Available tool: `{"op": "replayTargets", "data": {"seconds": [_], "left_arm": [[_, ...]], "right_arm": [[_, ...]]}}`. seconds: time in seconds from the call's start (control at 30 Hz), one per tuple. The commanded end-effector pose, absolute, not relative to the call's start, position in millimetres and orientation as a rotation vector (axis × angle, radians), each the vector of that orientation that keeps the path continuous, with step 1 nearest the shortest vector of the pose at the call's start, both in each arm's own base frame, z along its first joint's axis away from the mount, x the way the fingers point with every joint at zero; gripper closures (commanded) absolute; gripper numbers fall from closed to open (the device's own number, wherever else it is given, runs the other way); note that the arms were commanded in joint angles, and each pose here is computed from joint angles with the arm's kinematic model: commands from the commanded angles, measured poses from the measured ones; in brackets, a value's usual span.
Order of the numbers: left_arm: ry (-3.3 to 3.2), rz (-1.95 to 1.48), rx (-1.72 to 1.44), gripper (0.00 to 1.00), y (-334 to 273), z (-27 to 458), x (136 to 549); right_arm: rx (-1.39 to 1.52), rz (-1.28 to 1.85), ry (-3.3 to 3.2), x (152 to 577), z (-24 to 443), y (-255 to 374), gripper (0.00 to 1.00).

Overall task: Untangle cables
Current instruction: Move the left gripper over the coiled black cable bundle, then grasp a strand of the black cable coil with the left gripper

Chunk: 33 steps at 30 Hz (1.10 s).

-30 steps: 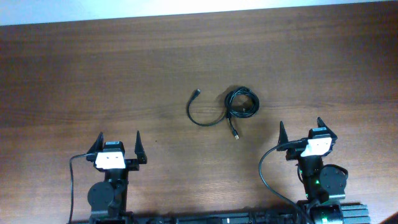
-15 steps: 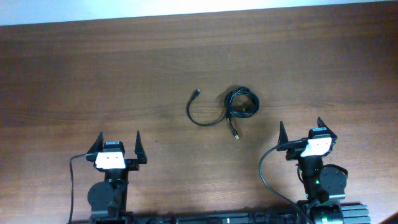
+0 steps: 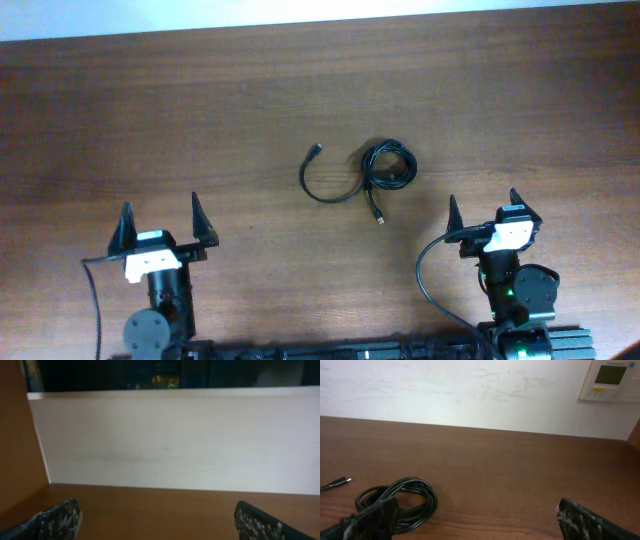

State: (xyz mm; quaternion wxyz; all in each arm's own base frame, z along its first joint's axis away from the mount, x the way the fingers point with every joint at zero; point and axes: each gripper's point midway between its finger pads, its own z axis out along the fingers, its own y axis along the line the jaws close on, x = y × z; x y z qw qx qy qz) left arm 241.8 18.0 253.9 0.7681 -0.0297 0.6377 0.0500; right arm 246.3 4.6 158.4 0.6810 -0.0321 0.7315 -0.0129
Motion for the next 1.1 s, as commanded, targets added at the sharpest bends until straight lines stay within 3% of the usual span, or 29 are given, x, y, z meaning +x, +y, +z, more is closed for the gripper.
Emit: {"op": "replayTargets", "data": {"seconds": [0.0, 0.17, 0.37, 0.57, 0.6, 0.63, 0.77, 0.87, 0.93, 1.07], "left_arm": [[1.439, -0.032, 0.030, 0.01, -8, 284, 253], [1.824, -0.456, 0.324, 0.01, -82, 294, 307], [2.155, -0.780, 0.539, 0.01, -176, 227, 360], [2.121, -1.079, 0.838, 0.00, -290, 165, 345], [2.143, -1.010, 0.863, 0.23, -309, 138, 349], [2.172, -0.907, 0.862, 0.28, -319, 115, 355], [2.281, -0.623, 0.821, 0.31, -332, 52, 361], [2.464, -0.598, 0.487, 0.40, -324, 7, 368], [2.513, -0.614, 0.415, 1.00, -322, -2, 365], [2.477, -0.615, 0.338, 1.00, -304, 43, 375]], "right_arm": [[-0.084, -0.029, 1.646, 246, 156, 6, 0.01], [-0.084, -0.029, 1.646, 246, 156, 6, 0.01], [-0.084, -0.029, 1.646, 246, 156, 6, 0.01], [-0.084, -0.029, 1.646, 246, 156, 6, 0.01], [-0.084, -0.029, 1.646, 246, 156, 6, 0.01], [-0.084, -0.029, 1.646, 246, 156, 6, 0.01], [-0.084, -0.029, 1.646, 246, 156, 6, 0.01], [-0.084, -0.029, 1.646, 246, 156, 6, 0.01], [-0.084, -0.029, 1.646, 246, 156, 6, 0.01], [-0.084, -0.029, 1.646, 246, 156, 6, 0.01]]}}
